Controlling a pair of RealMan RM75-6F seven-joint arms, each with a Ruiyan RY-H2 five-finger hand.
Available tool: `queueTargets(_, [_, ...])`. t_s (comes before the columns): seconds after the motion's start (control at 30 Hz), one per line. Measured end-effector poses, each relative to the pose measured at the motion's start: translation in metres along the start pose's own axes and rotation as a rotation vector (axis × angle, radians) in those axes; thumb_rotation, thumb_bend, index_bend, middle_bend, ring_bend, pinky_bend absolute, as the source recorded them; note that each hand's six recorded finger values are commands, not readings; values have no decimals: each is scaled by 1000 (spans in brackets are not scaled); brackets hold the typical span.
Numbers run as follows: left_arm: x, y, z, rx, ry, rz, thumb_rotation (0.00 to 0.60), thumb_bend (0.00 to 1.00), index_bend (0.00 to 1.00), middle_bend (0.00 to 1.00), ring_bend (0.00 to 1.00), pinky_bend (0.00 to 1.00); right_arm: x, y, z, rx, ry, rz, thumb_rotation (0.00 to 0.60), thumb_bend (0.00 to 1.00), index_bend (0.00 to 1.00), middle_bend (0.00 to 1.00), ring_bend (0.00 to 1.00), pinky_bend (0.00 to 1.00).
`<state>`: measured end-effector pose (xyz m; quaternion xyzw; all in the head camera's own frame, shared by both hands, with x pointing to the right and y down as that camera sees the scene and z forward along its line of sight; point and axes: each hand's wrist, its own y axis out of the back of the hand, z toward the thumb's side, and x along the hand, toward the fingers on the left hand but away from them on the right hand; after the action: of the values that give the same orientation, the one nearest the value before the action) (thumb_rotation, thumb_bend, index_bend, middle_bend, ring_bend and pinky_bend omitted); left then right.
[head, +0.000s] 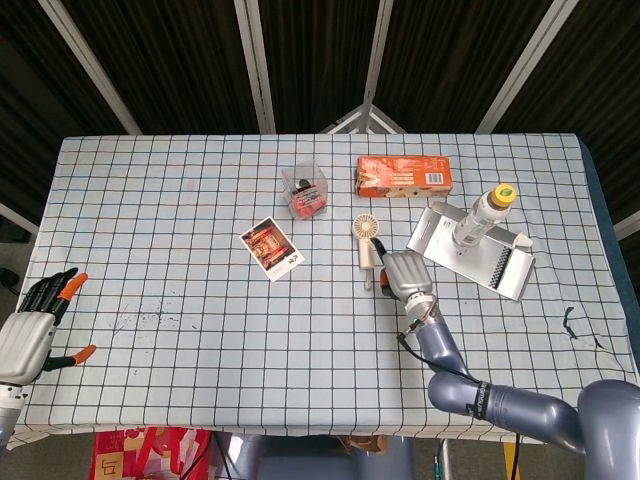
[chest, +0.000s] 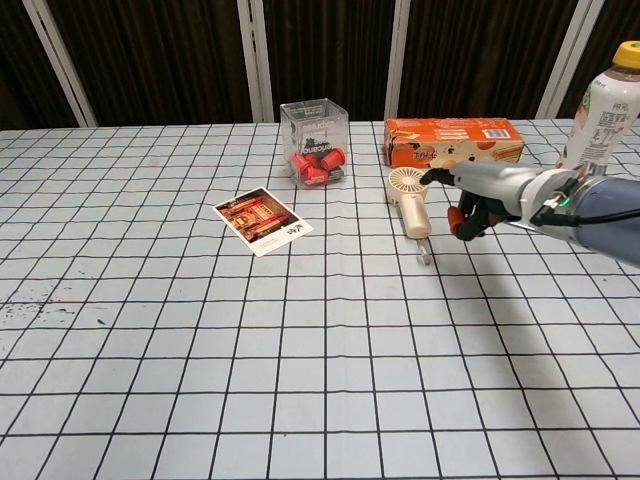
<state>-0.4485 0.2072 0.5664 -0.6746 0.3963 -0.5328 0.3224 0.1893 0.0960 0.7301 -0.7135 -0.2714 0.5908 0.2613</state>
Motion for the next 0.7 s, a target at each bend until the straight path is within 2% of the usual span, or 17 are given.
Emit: queueTargets(0.7, [3, -1, -1, -8, 6, -7, 600, 38, 0, 0, 0, 0, -10, -8, 6, 3, -12, 15, 600, 788, 0, 833, 922, 910])
